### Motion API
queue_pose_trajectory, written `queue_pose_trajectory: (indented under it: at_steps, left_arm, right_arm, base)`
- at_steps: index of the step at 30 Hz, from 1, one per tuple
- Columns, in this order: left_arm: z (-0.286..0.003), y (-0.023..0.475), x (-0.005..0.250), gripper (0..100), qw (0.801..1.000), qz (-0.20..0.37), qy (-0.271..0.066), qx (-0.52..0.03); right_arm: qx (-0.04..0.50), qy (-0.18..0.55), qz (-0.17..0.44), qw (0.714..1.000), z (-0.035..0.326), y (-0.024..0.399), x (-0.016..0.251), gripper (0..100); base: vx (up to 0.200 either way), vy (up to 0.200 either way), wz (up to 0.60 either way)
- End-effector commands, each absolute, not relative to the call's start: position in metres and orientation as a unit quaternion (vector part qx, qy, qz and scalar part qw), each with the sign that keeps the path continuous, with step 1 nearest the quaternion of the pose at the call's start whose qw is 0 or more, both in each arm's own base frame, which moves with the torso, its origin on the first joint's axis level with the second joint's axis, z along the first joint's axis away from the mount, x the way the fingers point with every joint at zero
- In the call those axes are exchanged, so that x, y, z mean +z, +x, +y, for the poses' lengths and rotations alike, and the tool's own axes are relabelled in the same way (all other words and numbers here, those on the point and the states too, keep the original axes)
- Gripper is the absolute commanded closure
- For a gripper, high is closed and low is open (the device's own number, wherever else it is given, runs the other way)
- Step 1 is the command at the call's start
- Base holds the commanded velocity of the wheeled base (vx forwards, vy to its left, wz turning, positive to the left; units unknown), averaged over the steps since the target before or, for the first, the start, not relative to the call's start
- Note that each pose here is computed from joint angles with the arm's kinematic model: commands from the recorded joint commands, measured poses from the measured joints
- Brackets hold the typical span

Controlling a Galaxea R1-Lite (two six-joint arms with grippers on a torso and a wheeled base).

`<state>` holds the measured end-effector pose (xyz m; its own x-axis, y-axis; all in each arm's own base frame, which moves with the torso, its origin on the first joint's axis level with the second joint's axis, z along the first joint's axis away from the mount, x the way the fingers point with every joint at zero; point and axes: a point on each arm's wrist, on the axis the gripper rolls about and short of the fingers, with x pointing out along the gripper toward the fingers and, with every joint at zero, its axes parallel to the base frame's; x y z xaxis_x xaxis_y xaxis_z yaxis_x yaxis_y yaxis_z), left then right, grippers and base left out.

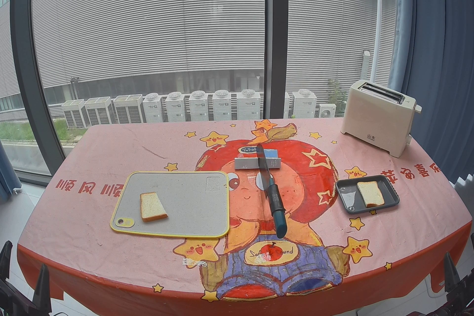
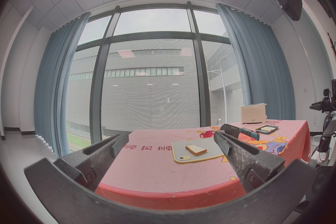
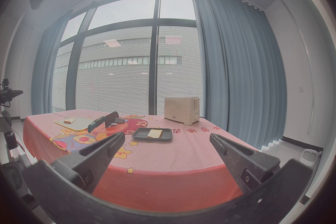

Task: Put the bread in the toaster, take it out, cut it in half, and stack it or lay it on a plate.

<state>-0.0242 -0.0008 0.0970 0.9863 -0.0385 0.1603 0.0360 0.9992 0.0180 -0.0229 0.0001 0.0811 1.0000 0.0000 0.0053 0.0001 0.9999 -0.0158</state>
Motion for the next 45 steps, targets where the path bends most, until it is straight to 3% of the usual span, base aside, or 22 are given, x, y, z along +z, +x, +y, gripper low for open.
queue_pose_trajectory:
  at_steps: [1,14,35,41,45]
  left_arm:
    - [-0.001,-0.025,0.095,0,0.996,-0.086,0.008,-0.021]
    - [-0.003,-0.023,0.109,0,0.995,-0.077,0.007,-0.069]
    - [-0.003,-0.01,0.117,0,0.998,-0.008,0.011,-0.06]
    - [-0.003,-0.011,0.114,0,0.996,0.055,0.044,-0.06]
    - [-0.003,-0.011,0.114,0,0.995,0.059,0.054,-0.064]
  right_arm:
    - [0.0,-0.008,-0.002,1.0,0.0,-0.023,0.076,0]
    - [0.0,-0.008,-0.002,1.0,0.0,-0.023,0.076,0]
    - [0.0,-0.008,-0.002,1.0,0.0,-0.023,0.076,0]
    - [0.0,-0.008,-0.002,1.0,0.0,-0.023,0.076,0]
    - [0.0,-0.008,-0.002,1.0,0.0,-0.023,0.076,0]
  base:
    - [0.0,0.0,0.0]
    - [0.0,0.0,0.0]
    - [0.0,0.0,0.0]
    - [0.0,0.0,0.0]
    - [0.0,0.0,0.0]
